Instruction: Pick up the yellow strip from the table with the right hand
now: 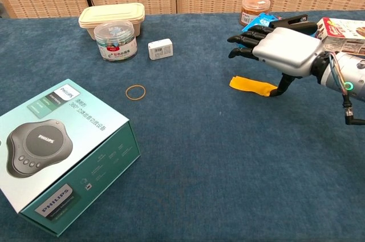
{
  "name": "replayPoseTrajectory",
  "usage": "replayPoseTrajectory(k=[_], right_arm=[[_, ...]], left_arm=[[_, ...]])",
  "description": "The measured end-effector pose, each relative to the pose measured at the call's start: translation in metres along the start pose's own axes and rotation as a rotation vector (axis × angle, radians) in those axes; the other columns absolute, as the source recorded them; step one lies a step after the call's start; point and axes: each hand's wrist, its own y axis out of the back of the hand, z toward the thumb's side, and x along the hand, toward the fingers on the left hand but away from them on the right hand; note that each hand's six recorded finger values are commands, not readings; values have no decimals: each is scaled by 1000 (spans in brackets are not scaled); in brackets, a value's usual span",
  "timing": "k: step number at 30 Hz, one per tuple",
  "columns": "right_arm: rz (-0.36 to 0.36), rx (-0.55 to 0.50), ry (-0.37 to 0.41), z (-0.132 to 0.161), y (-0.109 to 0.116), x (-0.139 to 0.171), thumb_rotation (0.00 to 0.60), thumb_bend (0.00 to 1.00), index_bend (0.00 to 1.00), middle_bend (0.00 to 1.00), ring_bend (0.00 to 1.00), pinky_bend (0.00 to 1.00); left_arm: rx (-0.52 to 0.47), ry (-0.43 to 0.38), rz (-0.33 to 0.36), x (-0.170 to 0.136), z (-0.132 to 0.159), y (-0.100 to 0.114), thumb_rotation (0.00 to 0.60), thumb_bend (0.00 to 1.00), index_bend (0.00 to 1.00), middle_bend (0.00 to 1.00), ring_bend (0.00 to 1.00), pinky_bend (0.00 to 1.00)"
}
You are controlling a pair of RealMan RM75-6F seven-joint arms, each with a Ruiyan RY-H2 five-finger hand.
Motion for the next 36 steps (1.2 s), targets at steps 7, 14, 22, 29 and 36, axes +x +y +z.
replayPoseTrajectory(k=[7, 14, 22, 29, 36], right_arm=[[-9, -13, 4, 3, 3, -5, 600, 0, 159, 5, 0, 0], [8, -28, 40, 6, 1, 0, 600, 3, 217, 19, 0, 0], [35, -46, 76, 10, 2, -1, 600, 187, 259, 25, 0, 0], [64, -38, 84, 9, 0, 0, 600, 368, 304, 33, 0, 0], [97, -12, 92, 7, -2, 1, 600, 528, 347, 33, 0, 0]], left_arm=[[0, 1, 2, 0, 0, 0, 600, 0, 0, 0, 0, 0], [-2, 2, 3, 0, -1, 1, 600, 0, 0, 0, 0, 0], [-1, -2, 0, -1, 0, 0, 600, 0, 0, 0, 0, 0], [0, 0, 1, -1, 0, 0, 600, 0, 0, 0, 0, 0], [2, -3, -1, -1, 1, -1, 600, 0, 0, 0, 0, 0]])
